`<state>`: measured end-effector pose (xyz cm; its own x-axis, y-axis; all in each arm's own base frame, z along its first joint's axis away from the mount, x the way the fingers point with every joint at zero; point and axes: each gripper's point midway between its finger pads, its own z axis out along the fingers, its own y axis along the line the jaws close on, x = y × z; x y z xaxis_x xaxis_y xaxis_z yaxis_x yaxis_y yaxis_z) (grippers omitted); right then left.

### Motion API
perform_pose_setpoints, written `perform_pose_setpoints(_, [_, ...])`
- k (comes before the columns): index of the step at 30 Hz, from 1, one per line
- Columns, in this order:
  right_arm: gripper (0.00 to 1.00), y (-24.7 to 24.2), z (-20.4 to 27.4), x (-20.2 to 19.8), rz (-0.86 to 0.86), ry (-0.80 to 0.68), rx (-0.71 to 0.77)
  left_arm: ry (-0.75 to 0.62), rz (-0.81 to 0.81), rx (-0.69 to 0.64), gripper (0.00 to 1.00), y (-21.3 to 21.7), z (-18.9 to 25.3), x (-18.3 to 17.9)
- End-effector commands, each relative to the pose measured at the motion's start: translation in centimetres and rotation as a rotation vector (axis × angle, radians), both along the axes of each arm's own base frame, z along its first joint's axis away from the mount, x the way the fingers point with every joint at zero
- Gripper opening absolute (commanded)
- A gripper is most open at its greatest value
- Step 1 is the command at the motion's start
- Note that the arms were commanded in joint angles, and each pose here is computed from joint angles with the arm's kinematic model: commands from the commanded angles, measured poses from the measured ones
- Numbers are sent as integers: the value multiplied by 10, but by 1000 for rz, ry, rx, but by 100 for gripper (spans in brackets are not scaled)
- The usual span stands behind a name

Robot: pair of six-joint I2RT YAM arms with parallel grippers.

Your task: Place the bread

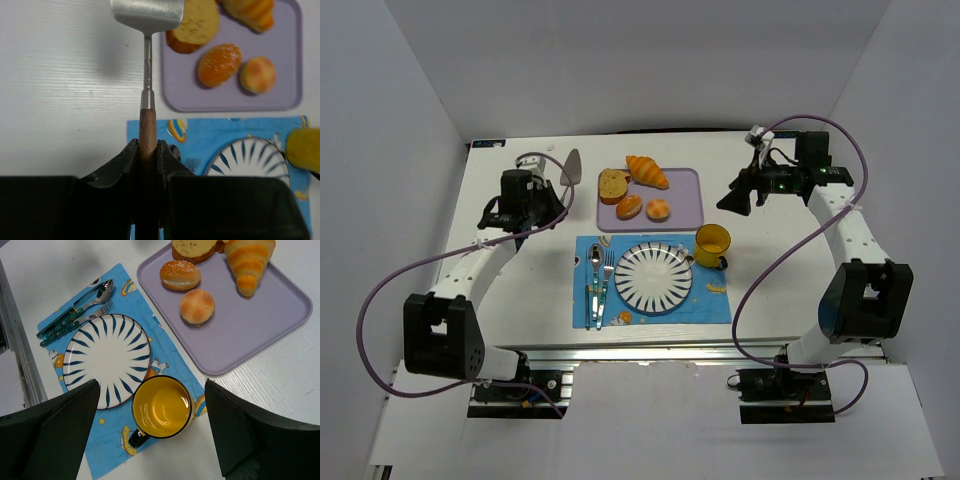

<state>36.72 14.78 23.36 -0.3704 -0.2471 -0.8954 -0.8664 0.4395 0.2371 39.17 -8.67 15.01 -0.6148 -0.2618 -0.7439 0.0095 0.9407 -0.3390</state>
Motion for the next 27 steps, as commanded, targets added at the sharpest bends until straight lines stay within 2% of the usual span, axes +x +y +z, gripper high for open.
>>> perform_pose_setpoints(1, [89,4,20,-8,32,-71,26,55,-196,-43,0,-32,23,-35])
perform_pose_setpoints(6, [89,5,30,-5,36,-108,41,126,-233,-111,0,-63,43,-48])
perform_pose_setpoints(8, [89,6,31,-4,37,-110,45,198,-251,-113,0,-76,37,-51])
perform_pose_setpoints(9, [89,6,33,-3,37,-113,47,275,-286,-98,0,-89,30,-67])
perform_pose_setpoints(14, [89,6,32,-6,33,-113,47,368,-286,-104,0,-108,35,-76])
perform_pose_setpoints(18, [89,6,29,-8,29,-112,49,463,-337,-98,0,-123,26,-100])
perform_pose_setpoints(22, [89,6,25,-9,27,-103,48,499,-402,-96,0,-137,18,-113])
perform_pose_setpoints(27, [90,5,23,-10,25,-97,46,510,-423,-94,0,-143,12,-114])
